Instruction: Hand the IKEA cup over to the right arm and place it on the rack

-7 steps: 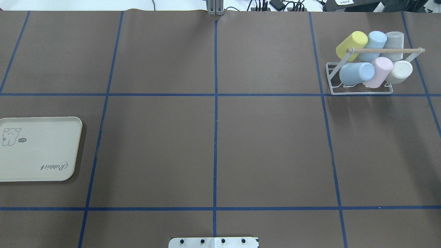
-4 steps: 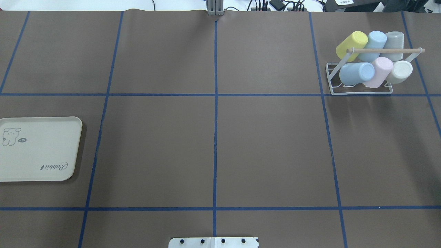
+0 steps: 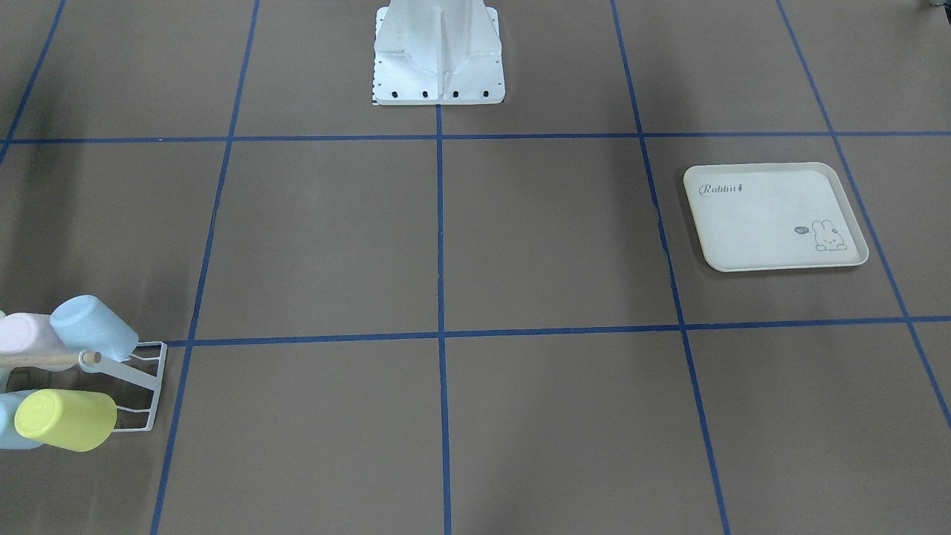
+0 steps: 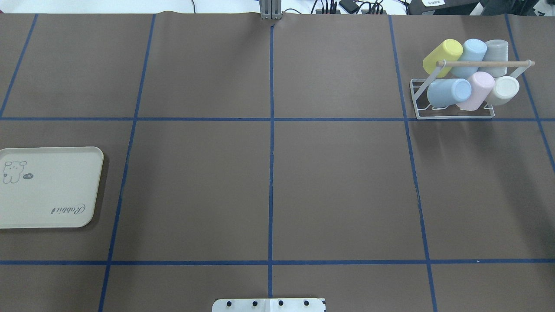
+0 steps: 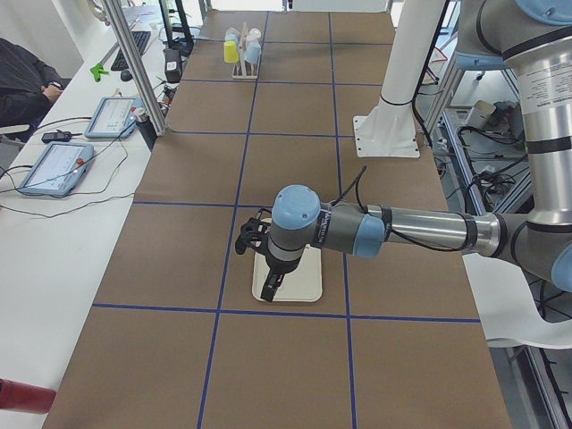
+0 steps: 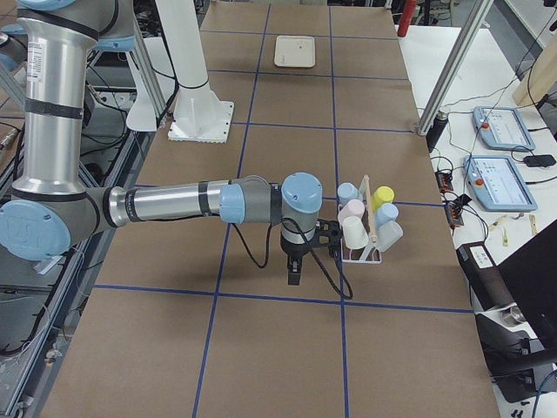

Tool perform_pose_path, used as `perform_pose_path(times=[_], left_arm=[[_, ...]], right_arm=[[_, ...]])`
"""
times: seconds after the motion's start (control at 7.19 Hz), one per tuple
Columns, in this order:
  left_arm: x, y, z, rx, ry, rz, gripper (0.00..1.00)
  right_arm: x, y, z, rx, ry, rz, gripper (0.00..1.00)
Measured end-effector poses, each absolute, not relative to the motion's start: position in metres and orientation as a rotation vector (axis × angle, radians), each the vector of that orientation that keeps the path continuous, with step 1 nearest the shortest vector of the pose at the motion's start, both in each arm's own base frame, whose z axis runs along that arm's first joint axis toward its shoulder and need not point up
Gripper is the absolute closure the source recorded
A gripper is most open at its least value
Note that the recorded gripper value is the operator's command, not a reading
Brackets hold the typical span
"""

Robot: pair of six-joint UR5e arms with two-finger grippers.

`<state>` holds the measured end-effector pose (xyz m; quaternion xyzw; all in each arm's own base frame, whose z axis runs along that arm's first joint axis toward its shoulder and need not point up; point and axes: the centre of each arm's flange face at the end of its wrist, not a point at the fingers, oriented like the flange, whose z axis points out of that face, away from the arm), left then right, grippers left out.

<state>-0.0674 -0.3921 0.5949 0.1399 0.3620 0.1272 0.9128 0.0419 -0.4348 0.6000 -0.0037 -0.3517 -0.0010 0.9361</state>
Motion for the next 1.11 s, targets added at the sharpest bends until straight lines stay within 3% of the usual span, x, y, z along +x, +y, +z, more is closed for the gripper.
perform_pose_path(times=[1.11], left_arm=[[-0.067,-0.387,0.611,0.258,0.749,0.248,0.0]], right_arm=[[0.033,-0.436,0.599,-0.011,-0.719,-0.022,0.01]])
